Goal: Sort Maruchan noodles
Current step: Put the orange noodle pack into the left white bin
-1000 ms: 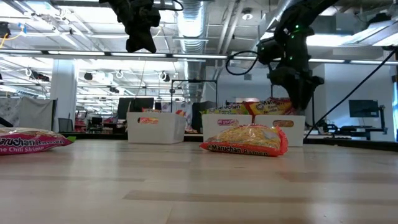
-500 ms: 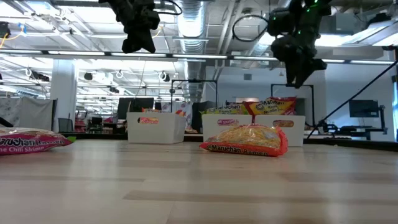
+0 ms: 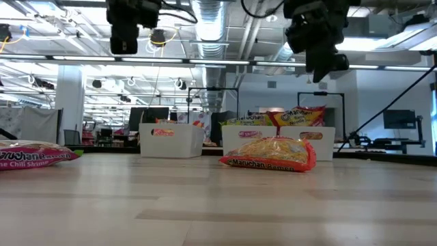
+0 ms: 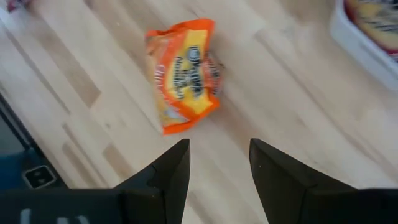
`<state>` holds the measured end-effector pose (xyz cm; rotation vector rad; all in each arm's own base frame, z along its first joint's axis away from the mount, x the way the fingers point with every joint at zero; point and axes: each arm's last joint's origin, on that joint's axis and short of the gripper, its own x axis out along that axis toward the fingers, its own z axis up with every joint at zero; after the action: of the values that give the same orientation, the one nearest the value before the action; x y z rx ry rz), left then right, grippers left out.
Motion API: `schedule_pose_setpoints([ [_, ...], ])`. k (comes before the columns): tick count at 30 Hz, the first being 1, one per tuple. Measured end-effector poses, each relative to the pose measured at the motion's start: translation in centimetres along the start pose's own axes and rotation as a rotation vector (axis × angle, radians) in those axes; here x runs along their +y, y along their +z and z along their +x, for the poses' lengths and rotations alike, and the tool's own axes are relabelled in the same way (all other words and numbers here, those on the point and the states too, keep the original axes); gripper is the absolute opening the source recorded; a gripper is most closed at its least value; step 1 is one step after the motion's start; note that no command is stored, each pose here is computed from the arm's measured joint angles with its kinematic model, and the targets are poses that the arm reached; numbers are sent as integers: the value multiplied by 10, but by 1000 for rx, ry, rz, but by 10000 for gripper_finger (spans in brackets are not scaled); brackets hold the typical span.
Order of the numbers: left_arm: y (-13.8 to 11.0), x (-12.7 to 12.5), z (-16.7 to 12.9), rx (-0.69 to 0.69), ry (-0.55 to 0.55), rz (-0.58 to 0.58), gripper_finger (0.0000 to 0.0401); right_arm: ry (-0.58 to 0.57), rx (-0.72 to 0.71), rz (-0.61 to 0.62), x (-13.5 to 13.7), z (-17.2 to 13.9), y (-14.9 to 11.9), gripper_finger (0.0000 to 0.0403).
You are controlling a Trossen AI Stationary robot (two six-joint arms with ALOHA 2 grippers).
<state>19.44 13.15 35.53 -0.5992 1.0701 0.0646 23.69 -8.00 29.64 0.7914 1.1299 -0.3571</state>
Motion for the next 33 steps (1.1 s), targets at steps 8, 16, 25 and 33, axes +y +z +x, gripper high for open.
schedule_pose_setpoints([
  [8, -45, -23, 5, -165, -75, 56, 6, 40, 18, 54, 21, 21, -16, 191],
  [16, -81, -31, 3, -338, -60, 20, 6, 78, 42, 148, 26, 72, -45, 191],
  [25, -97, -39, -4, -410, -41, 21, 6, 74, -103, 264, 13, 107, -58, 191],
  [33, -99, -41, -4, -407, -34, 32, 6, 58, -216, 322, 2, 123, -64, 191],
])
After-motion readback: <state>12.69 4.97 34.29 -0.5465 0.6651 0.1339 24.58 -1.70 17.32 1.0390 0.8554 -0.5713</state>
